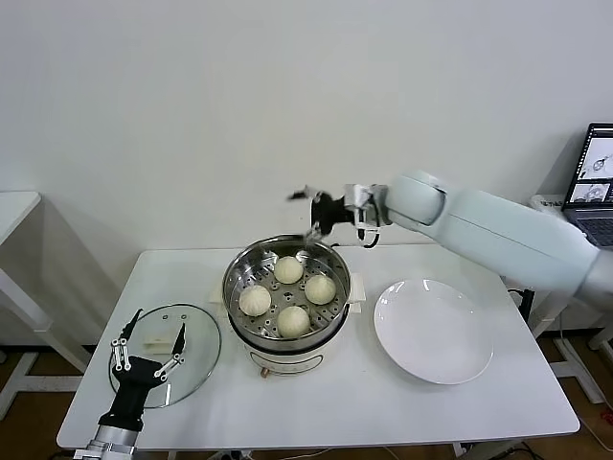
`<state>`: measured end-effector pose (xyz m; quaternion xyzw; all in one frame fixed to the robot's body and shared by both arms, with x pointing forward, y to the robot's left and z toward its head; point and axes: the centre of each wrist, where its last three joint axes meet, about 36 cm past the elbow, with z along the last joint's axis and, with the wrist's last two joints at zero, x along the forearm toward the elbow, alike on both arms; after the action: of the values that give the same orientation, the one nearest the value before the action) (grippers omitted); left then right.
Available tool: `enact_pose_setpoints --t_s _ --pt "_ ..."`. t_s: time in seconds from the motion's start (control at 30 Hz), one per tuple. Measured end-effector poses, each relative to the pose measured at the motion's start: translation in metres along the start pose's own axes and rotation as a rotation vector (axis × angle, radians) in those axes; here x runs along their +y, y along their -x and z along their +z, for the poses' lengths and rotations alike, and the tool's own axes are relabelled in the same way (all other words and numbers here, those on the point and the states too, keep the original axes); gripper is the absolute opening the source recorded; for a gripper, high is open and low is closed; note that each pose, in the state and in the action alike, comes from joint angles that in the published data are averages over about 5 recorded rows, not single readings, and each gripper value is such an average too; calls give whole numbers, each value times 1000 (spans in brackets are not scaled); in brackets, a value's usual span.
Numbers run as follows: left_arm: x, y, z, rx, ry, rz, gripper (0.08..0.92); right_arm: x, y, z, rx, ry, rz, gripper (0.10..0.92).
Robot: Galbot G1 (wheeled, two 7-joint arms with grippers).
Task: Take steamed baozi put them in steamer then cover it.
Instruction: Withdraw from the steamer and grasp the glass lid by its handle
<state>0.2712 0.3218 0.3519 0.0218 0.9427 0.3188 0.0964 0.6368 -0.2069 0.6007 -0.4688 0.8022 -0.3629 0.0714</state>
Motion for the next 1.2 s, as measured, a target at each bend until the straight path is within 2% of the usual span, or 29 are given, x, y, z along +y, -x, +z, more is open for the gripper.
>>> enact_pose_setpoints --t_s 0.27,0.57,0.77,0.93,1.2 --pt "4 9 3 36 159 -20 823 38 -43 58 -115 195 452 823" --pt "12 7 25 70 389 5 823 115 -92 130 -123 373 772 823" --pt "16 3 47 75 528 53 823 179 -119 161 -103 477 913 823" --pt "17 -7 69 85 626 103 823 232 -134 176 -64 545 976 823" --pt "10 -21 93 104 726 165 823 281 -143 181 -25 605 1035 823"
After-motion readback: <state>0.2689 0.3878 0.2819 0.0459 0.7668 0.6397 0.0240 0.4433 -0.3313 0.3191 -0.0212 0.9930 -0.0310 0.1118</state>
